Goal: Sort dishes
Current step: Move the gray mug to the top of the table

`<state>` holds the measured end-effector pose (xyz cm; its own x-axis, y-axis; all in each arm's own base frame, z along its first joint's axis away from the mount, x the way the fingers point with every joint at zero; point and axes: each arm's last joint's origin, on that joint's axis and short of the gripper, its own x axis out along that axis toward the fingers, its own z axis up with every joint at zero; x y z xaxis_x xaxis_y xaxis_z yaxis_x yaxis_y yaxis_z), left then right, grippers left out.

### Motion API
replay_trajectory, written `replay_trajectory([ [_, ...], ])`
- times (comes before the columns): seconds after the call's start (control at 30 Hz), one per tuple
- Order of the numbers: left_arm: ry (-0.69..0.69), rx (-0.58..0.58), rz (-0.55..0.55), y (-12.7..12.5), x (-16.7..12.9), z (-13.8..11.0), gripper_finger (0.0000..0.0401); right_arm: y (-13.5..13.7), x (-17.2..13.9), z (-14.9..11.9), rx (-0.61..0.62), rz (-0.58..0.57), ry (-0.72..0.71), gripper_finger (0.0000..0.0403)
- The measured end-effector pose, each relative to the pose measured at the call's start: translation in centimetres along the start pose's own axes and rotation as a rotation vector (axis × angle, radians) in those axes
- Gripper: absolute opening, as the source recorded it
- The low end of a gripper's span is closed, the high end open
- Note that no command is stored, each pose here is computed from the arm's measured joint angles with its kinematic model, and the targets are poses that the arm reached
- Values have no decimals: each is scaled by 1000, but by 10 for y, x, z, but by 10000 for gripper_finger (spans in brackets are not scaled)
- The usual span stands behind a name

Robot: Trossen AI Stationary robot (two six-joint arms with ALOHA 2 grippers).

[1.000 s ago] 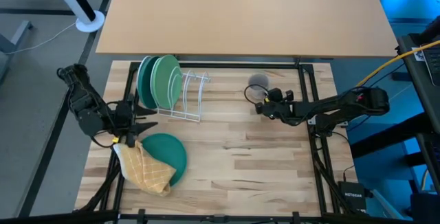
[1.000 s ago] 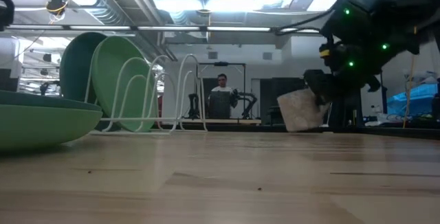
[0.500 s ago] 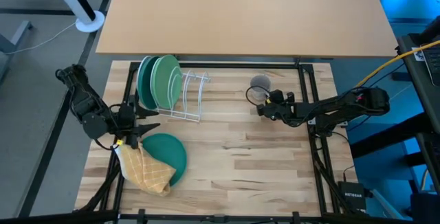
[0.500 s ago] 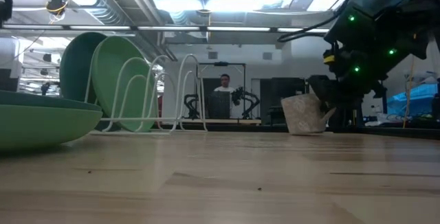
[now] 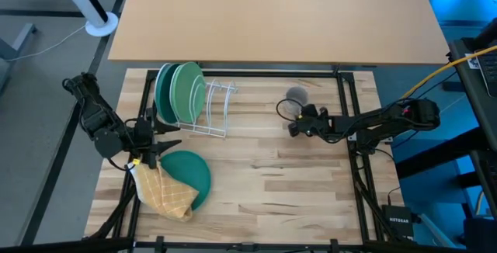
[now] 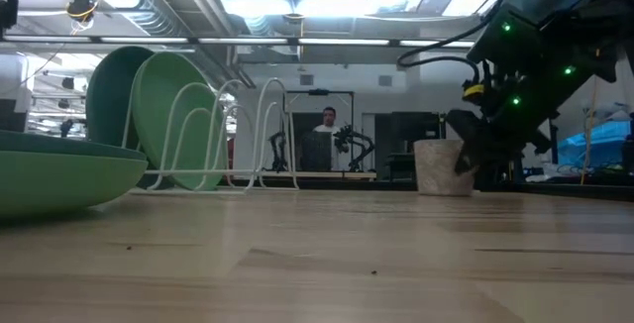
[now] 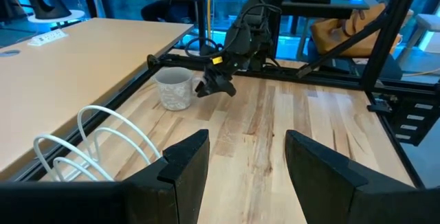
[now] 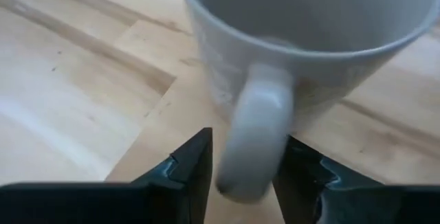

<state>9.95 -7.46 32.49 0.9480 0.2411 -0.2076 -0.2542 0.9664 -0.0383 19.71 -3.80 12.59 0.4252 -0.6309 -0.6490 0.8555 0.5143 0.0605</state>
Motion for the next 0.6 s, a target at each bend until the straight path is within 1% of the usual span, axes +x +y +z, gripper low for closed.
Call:
replay_trajectory([
  [0.13,0,0,0,0,0,0,182,2,0,0,38,34,37,137],
  [0.23,2,3,-1,0,0,0,182,4,-1,2,29,45,68,134],
  [0.3,12,5,-20,0,0,-1,182,5,-3,4,17,42,90,133],
  [0.37,39,4,-79,-2,0,-1,182,6,-4,6,-6,26,112,133],
  [0.43,89,-9,-177,-5,-1,-3,182,8,-6,10,-39,17,124,133],
  [0.53,210,-36,-311,-10,-1,-11,182,12,-9,17,-87,14,131,133],
  [0.6,292,-37,-359,-15,0,-17,182,16,-11,23,-115,28,127,133],
])
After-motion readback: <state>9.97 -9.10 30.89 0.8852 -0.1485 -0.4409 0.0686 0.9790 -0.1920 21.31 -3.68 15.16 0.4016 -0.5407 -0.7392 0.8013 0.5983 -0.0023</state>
